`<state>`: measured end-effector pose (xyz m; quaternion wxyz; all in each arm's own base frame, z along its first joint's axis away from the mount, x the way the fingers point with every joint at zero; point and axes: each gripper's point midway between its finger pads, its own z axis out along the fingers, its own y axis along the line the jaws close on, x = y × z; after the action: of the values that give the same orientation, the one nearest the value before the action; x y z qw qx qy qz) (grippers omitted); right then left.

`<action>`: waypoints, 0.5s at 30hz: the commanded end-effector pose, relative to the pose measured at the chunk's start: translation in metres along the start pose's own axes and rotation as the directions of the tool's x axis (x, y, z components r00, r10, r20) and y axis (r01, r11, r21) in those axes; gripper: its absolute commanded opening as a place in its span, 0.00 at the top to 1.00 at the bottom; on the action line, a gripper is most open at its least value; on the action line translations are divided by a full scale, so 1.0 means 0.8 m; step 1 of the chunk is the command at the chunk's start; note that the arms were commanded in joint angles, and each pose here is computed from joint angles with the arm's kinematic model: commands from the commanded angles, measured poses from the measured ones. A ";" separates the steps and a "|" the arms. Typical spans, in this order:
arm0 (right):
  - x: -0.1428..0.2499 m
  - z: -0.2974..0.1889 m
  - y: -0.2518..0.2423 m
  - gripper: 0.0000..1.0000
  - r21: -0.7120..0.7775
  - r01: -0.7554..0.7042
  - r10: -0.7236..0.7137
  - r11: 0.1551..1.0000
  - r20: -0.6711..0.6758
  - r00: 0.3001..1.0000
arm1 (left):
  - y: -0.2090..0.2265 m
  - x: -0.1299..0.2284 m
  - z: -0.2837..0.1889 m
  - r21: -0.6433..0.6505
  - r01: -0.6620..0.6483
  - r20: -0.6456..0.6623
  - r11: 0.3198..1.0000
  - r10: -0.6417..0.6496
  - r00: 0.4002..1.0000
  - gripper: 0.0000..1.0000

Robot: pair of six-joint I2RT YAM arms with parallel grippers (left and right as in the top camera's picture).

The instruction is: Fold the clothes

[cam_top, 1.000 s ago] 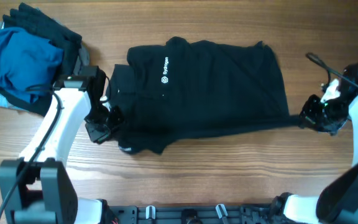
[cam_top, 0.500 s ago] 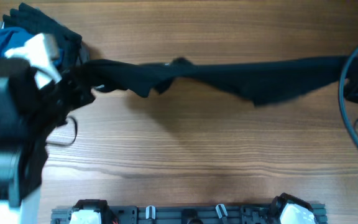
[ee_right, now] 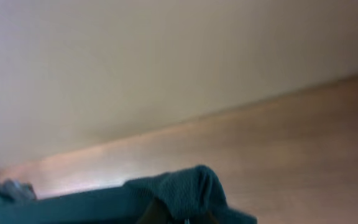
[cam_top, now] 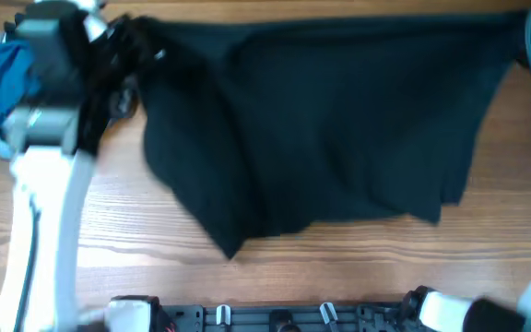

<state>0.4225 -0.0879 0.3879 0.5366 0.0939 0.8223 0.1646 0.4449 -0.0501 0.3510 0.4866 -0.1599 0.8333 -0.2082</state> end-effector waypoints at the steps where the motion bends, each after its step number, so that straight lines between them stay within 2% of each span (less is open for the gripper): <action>1: -0.036 0.046 -0.004 0.96 -0.137 -0.082 0.095 0.987 0.087 0.992 | 0.009 -0.039 0.082 0.027 0.003 0.144 1.000 -0.007 0.990 0.96; 3: -0.073 0.050 0.004 0.96 -0.209 -0.102 0.143 0.973 0.187 0.972 | -0.014 -0.083 0.092 0.126 0.048 0.270 0.991 -0.081 0.960 0.96; 7: -0.147 0.003 0.047 0.96 -0.293 0.072 0.064 0.953 0.430 0.901 | -0.076 -0.176 0.031 0.267 0.000 0.464 0.964 -0.128 0.877 0.96; 9: -0.153 -0.014 0.054 0.96 -0.281 0.103 0.038 0.954 0.454 0.890 | -0.096 -0.194 0.003 0.284 -0.020 0.459 0.958 -0.118 0.880 0.96; 11: -0.125 -0.002 0.041 0.96 -0.234 0.079 0.012 0.969 0.365 0.931 | -0.088 -0.171 0.004 0.229 0.021 0.355 0.973 -0.104 0.929 0.96; 13: -0.075 0.020 0.013 0.96 -0.150 0.043 -0.009 0.988 0.216 0.976 | -0.060 -0.126 0.019 0.132 0.077 0.211 0.988 -0.104 0.972 0.96; 15: 0.004 0.040 -0.047 0.96 0.065 -0.028 0.029 0.998 -0.013 1.000 | -0.016 -0.049 0.037 -0.033 0.131 -0.022 0.991 -0.131 0.991 0.96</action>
<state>0.4573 -0.0814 0.4280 0.5946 0.0911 0.7560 0.2582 0.5045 -0.0586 0.4466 0.5699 -0.1731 0.7556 -0.2724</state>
